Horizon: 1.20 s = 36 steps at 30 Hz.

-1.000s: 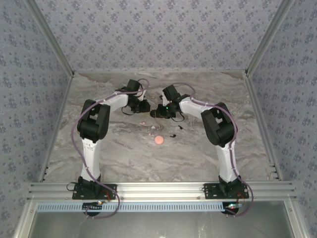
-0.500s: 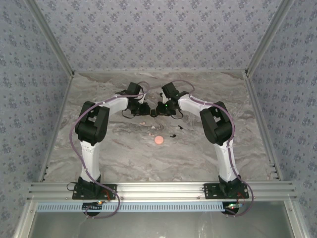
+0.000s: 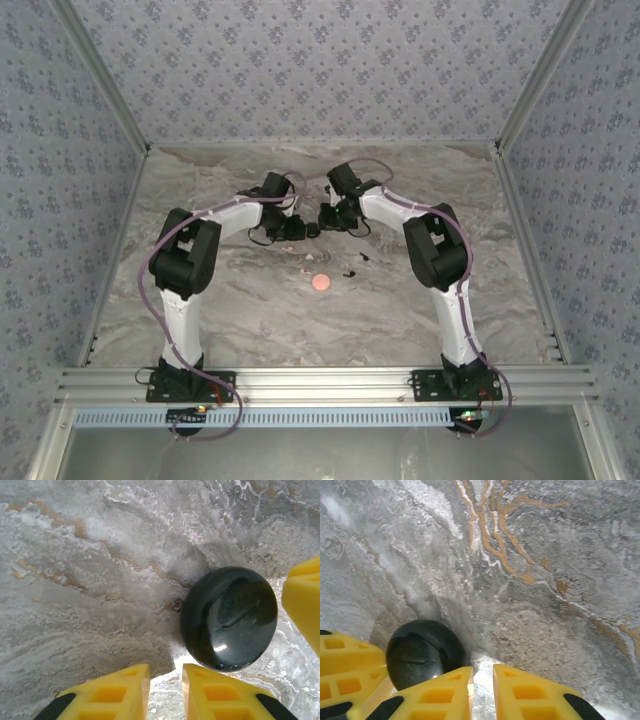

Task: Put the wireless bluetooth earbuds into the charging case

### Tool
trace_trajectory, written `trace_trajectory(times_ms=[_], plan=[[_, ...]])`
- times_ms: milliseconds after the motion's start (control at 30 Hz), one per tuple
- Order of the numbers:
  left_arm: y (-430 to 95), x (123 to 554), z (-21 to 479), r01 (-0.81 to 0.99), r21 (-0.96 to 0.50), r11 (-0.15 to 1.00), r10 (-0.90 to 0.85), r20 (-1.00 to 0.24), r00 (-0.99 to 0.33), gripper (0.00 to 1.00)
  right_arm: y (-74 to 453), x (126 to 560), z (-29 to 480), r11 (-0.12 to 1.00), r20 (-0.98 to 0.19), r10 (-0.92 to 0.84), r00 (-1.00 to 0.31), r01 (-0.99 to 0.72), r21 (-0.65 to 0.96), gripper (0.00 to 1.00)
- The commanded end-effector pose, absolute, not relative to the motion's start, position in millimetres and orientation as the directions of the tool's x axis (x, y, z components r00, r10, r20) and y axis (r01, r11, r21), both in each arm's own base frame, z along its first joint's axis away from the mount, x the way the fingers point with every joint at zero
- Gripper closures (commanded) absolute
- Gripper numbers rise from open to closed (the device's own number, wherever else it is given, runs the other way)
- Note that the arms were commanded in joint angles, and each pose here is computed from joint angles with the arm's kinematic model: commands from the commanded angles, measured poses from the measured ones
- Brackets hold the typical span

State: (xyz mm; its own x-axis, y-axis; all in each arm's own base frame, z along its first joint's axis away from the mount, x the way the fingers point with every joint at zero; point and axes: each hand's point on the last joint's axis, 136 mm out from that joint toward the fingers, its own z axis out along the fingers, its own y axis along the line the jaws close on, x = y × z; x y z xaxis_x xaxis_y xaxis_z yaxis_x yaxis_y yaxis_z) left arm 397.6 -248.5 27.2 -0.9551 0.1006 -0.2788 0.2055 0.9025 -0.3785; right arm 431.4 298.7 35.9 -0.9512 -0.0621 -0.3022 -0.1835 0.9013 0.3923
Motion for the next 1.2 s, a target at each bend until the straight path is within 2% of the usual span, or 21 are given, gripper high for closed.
trace_trajectory(times_ms=[0,200,433,567,733,1167], plan=[[-233.3,394.6,45.7,0.185,-0.312,0.932,0.087,-0.301,-0.950,0.75,284.4,430.9,41.6,0.913,-0.304,-0.066,-0.950,-0.181,0.366,0.80],[-230.2,401.4,67.4,0.176,-0.317,0.932,0.053,-0.360,-0.931,0.71,285.2,427.0,58.2,0.864,-0.320,-0.090,-0.943,-0.234,0.446,0.75],[-243.1,406.6,72.7,0.109,-0.523,0.845,-0.081,-0.328,-0.941,0.61,298.0,429.3,70.7,0.781,-0.325,-0.102,-0.940,-0.279,0.559,0.65],[-245.6,407.2,66.0,0.066,-0.578,0.813,-0.131,-0.293,-0.947,0.54,309.5,428.0,68.9,0.743,-0.299,-0.123,-0.946,-0.287,0.605,0.62],[-252.7,406.5,58.9,0.046,-0.617,0.785,-0.147,-0.259,-0.955,0.51,313.0,431.5,58.9,0.741,-0.265,-0.128,-0.956,-0.269,0.616,0.63],[-262.3,406.4,46.5,0.024,-0.651,0.758,-0.153,-0.214,-0.965,0.53,316.2,433.2,43.7,0.742,-0.218,-0.131,-0.967,-0.241,0.626,0.68]])
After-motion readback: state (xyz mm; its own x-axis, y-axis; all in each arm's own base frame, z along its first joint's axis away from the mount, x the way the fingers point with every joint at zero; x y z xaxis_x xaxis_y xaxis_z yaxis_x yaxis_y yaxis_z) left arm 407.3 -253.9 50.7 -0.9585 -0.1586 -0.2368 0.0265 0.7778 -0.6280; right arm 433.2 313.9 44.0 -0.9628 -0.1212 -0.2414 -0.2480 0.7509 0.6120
